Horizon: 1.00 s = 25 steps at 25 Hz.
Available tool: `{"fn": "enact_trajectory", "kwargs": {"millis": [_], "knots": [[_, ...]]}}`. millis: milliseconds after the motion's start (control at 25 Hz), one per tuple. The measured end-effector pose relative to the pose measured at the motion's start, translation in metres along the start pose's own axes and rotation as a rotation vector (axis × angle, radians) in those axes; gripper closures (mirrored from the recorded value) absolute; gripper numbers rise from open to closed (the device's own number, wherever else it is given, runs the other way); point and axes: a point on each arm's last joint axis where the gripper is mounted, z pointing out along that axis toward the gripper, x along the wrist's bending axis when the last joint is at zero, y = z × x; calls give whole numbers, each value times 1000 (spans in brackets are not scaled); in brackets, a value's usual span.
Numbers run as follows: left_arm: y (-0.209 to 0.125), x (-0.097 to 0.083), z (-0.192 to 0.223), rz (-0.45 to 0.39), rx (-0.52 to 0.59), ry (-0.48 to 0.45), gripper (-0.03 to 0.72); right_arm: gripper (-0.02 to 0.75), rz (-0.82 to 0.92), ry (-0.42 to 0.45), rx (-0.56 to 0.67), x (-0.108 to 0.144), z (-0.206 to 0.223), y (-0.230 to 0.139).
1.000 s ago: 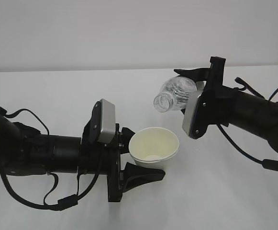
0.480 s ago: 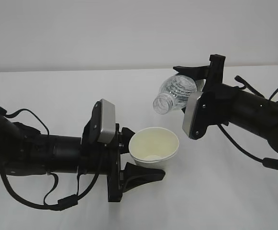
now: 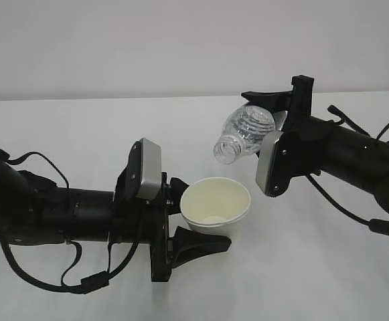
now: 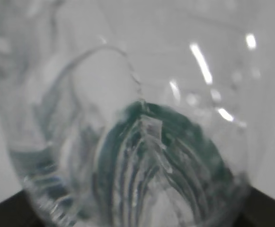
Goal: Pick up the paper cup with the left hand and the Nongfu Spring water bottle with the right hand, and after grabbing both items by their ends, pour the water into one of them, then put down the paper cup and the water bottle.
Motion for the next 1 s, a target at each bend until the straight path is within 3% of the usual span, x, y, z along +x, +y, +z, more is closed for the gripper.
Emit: {"fn": "enact_trajectory", "kwargs": {"millis": [1000], "knots": [[1,3,0,-17,-12,34,208,255,-107,-35,-13,-3,0,1]]}}
